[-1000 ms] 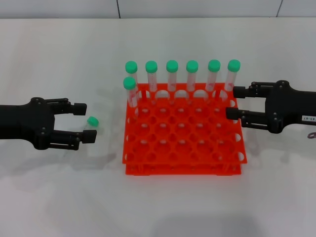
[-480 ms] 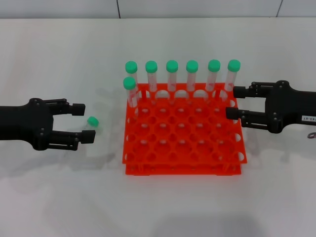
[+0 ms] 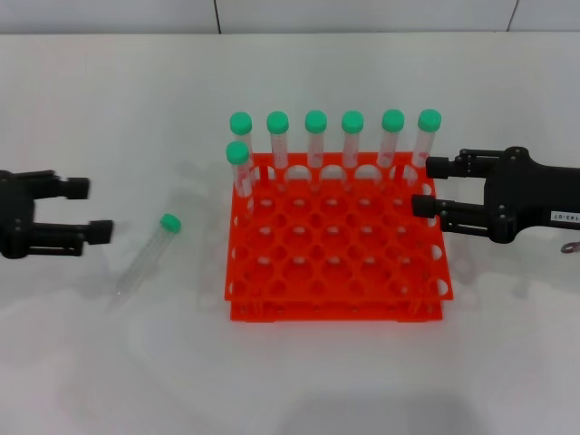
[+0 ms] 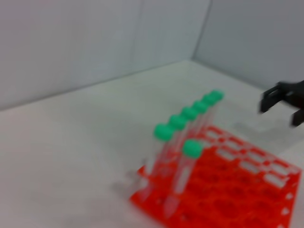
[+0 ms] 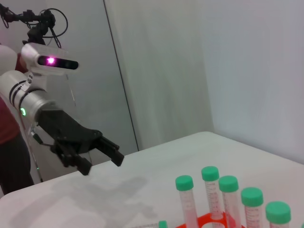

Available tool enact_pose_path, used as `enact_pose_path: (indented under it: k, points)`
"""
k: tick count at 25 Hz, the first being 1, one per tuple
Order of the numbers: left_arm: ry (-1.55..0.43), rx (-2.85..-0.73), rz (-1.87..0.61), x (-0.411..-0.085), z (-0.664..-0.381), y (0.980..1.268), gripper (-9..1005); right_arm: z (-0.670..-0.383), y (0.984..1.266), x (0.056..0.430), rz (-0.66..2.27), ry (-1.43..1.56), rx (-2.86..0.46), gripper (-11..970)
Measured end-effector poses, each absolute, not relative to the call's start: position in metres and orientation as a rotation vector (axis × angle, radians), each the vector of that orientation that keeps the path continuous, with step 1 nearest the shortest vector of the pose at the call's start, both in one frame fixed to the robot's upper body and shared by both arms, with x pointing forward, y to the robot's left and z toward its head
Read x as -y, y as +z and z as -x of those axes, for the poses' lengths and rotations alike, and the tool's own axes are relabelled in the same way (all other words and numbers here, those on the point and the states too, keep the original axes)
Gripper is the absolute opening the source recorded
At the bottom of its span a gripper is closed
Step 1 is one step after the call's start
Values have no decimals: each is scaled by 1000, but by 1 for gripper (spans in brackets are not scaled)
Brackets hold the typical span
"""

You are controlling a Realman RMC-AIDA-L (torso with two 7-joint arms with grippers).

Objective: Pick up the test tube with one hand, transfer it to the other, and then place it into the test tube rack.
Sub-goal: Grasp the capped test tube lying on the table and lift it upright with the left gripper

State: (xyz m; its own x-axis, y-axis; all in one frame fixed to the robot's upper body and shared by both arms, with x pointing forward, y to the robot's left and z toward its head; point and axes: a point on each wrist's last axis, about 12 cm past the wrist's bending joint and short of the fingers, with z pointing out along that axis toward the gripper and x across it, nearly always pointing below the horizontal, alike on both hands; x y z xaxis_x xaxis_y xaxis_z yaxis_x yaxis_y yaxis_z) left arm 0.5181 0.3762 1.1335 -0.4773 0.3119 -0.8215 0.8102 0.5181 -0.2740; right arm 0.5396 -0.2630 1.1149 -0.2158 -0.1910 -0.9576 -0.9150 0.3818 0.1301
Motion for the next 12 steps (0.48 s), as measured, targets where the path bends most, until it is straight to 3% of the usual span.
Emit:
enact_pose_path:
  k: [12]
  points:
    - [-756, -2230, -962, -376, -538, 1125, 862, -541, 1116, 257, 992, 939, -1650, 575]
